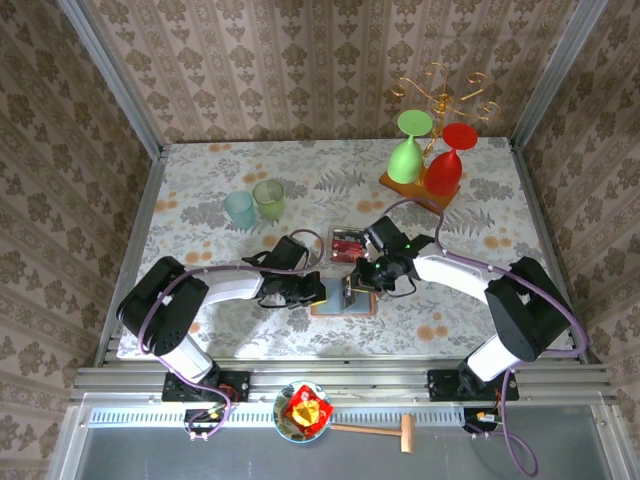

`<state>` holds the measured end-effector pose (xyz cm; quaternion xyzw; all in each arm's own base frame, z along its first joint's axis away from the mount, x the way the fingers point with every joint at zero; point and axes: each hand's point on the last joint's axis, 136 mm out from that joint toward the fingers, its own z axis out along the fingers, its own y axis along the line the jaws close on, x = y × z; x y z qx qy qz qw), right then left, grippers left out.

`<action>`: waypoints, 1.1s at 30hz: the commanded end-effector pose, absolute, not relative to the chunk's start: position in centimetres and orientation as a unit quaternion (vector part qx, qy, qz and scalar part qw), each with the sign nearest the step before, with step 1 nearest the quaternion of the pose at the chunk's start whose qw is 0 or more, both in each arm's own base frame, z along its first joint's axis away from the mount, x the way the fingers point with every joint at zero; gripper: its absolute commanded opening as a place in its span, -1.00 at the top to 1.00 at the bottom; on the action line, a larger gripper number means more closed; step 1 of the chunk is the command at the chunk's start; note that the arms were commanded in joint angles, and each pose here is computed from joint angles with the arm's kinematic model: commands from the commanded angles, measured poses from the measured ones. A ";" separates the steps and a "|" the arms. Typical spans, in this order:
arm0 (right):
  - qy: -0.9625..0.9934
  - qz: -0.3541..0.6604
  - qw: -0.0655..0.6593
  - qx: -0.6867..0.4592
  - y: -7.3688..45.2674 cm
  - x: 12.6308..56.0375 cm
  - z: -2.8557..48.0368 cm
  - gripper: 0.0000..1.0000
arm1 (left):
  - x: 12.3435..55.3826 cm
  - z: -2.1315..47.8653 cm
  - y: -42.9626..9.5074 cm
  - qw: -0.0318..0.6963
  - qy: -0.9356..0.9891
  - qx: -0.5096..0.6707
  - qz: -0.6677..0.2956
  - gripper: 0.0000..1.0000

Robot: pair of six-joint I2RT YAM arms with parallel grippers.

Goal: Take the credit cards out of the card holder

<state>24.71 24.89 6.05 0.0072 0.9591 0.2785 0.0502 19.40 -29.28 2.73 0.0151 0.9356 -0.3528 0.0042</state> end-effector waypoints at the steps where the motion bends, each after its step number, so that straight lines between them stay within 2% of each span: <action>1: 0.967 0.252 0.043 -0.003 24.7 24.5 5.4 0.83 | 19.1 3.1 -29.2 0.003 0.933 0.006 -0.359 0.87; 5: 0.967 0.250 0.040 -0.007 25.3 24.5 5.3 0.77 | 19.3 4.0 -29.8 0.006 0.924 0.004 -0.383 0.75; 8: 0.967 0.252 0.041 -0.007 25.7 24.5 5.5 0.68 | 19.5 4.5 -29.6 0.014 0.924 0.005 -0.382 0.74; 12: 0.967 0.252 0.042 -0.003 25.8 24.2 5.9 0.67 | 19.5 5.1 -29.3 0.020 0.923 0.005 -0.383 0.74; 33: 0.970 0.240 0.044 0.014 24.9 23.5 6.0 0.78 | 19.8 5.8 -28.8 0.023 0.922 0.011 -0.386 0.74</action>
